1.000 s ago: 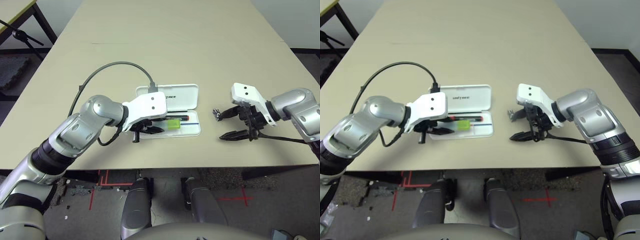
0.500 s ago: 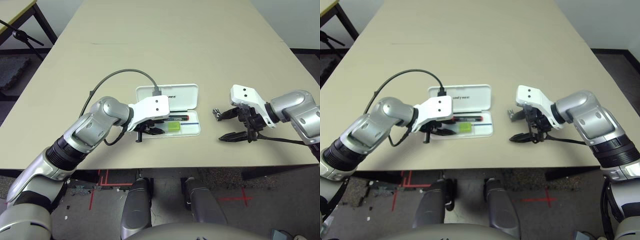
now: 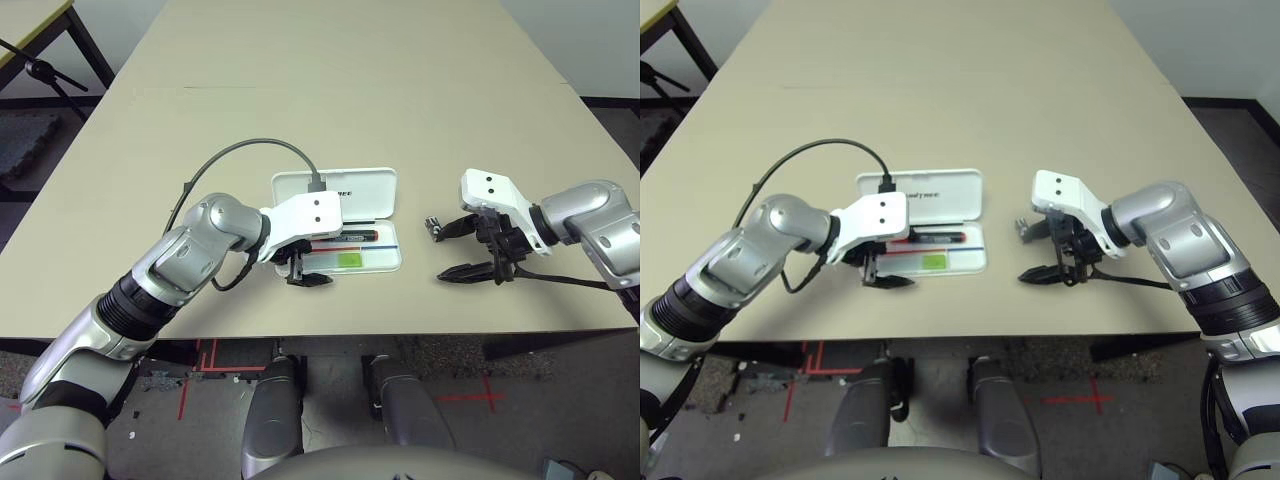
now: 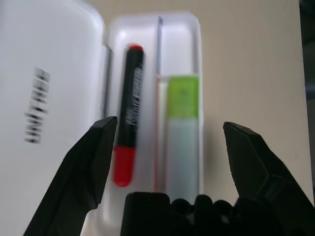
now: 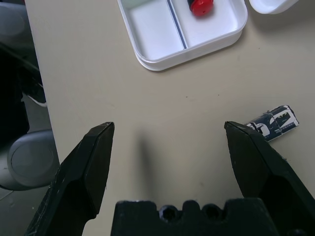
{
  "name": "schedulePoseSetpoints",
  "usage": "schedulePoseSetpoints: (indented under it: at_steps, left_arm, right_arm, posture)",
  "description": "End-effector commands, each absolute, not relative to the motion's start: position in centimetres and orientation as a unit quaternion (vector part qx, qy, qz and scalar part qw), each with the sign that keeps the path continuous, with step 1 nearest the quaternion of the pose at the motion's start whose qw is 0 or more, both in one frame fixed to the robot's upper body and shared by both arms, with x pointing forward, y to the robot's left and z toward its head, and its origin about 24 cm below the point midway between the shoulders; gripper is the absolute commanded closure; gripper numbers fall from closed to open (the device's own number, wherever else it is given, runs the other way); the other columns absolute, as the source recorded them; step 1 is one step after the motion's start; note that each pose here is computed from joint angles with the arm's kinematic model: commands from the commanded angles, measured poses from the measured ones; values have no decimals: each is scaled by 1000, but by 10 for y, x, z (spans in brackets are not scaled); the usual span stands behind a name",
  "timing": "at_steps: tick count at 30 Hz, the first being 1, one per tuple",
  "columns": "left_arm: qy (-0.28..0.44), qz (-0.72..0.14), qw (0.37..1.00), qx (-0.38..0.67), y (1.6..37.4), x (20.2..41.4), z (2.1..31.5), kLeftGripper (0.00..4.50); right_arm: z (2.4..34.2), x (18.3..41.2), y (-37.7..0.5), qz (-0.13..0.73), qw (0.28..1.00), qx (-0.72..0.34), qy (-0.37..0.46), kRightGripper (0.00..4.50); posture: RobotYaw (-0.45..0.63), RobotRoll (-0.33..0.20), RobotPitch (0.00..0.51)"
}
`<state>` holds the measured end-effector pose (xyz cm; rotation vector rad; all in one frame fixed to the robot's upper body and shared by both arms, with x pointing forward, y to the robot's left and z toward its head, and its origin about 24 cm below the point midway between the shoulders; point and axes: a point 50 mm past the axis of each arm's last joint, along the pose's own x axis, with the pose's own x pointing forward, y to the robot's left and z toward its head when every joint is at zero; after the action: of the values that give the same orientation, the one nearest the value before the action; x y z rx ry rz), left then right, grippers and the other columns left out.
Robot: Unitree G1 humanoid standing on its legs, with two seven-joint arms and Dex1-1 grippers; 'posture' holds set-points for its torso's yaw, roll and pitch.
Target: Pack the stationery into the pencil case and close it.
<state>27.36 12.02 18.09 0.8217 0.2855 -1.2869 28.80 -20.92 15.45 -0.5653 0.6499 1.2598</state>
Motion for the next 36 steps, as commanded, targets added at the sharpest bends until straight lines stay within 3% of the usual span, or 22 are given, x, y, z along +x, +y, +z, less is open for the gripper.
schedulePoseSetpoints:
  at_steps: [1,6,12,17,26,36]
  left_arm:
    - [102,-570,728,368,136,267,203,38]
    - [93,-545,744,375,166,255,228,38]
    - [86,-533,757,367,174,250,234,38]
    - [92,-536,760,357,171,250,226,38]
    - [95,-539,759,353,167,255,219,38]
    - [93,-539,758,354,165,259,218,38]
  right_arm:
    - [159,291,-212,565,730,-258,287,0]
    - [160,292,-215,563,734,-253,282,0]
    - [170,299,-204,553,769,-213,238,0]
    - [190,317,-196,438,860,-171,198,0]
    - [205,328,-183,237,947,-35,214,0]
    - [185,312,-169,173,949,-10,265,0]
  posture:
    - [4,0,158]
    - [15,0,156]
    - [25,0,154]
    - [16,0,155]
    - [-3,0,161]
    - [-17,0,160]
